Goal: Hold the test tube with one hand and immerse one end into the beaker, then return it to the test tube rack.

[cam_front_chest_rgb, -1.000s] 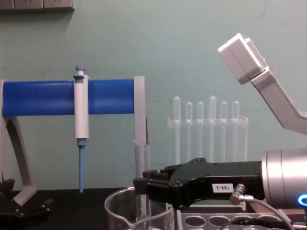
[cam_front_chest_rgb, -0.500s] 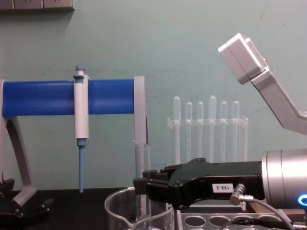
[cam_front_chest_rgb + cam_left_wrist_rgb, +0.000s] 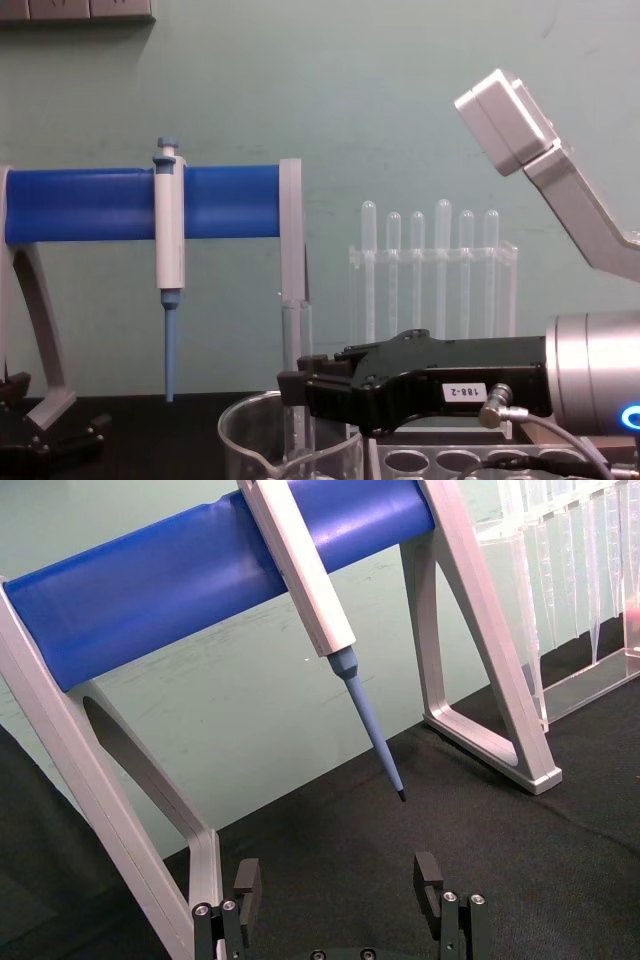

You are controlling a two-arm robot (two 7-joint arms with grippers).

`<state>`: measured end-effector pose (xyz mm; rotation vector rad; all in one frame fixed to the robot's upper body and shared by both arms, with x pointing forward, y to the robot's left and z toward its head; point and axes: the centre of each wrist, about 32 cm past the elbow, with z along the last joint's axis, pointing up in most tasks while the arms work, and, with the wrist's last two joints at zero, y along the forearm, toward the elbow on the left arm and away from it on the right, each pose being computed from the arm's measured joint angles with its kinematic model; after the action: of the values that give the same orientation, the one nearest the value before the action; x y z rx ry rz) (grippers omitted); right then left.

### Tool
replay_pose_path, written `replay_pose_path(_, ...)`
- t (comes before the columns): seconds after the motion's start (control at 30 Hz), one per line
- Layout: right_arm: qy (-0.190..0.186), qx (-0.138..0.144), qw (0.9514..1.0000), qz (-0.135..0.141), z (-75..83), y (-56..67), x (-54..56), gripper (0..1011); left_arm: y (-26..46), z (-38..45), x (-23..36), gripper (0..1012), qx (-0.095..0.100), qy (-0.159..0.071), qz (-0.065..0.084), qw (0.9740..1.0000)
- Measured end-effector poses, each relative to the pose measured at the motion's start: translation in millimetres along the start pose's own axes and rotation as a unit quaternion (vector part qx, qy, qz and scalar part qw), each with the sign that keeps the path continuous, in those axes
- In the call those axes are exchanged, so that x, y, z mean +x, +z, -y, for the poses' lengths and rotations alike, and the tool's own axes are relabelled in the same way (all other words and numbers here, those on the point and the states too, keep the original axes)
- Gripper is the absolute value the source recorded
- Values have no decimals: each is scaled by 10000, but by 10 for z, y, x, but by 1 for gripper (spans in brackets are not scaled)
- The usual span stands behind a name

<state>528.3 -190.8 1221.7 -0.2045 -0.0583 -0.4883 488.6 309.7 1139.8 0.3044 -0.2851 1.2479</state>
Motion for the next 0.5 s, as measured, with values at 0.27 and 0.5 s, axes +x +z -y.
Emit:
replay_pose_path(0.27, 0, 0, 10000, 0, 0, 0, 0, 241, 0, 0, 0, 1000, 1, 0, 0, 10000)
replay_pose_path(0.5, 0, 0, 10000, 0, 0, 0, 0, 241, 0, 0, 0, 1000, 1, 0, 0, 10000)
